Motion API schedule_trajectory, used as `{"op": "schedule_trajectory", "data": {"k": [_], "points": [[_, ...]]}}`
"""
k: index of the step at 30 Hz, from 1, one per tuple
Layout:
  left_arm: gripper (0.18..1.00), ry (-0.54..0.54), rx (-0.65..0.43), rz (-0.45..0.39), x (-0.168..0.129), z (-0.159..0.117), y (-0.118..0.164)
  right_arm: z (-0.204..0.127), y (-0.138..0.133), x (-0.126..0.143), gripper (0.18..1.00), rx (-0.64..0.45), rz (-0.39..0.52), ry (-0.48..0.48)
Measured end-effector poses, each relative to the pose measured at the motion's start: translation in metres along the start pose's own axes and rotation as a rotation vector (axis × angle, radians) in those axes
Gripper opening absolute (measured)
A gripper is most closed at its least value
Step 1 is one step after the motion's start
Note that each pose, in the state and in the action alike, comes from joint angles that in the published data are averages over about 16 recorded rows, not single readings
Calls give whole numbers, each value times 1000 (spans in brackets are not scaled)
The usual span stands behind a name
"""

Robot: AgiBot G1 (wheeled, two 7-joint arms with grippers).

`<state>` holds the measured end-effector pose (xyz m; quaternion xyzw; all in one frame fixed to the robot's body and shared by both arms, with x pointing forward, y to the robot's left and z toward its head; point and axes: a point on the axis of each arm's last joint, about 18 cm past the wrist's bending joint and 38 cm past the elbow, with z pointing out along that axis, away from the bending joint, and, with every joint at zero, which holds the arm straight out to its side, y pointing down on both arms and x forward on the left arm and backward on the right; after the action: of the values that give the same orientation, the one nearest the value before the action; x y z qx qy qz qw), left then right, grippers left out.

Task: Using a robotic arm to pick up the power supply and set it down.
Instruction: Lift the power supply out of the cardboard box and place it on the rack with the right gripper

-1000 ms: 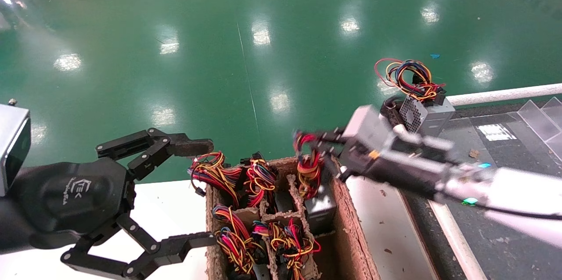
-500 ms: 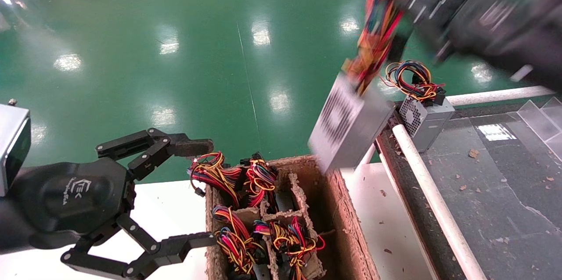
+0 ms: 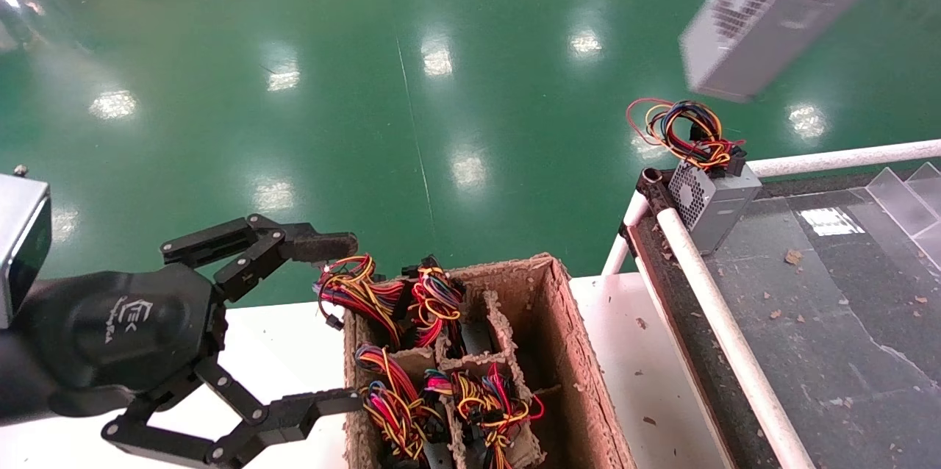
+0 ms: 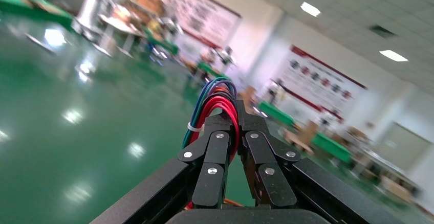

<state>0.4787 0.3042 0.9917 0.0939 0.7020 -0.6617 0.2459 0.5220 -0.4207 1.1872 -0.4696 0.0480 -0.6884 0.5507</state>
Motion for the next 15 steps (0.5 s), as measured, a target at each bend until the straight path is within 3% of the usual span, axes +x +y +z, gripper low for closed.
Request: {"op": "schedule_trajectory", "data": {"k": [7,15], "points": [[1001,0,0,0,0,0,0,-22,37,31,205,-148,-65,72],[1001,0,0,0,0,0,0,-52,84,38,205,-294,-83,71]]}}
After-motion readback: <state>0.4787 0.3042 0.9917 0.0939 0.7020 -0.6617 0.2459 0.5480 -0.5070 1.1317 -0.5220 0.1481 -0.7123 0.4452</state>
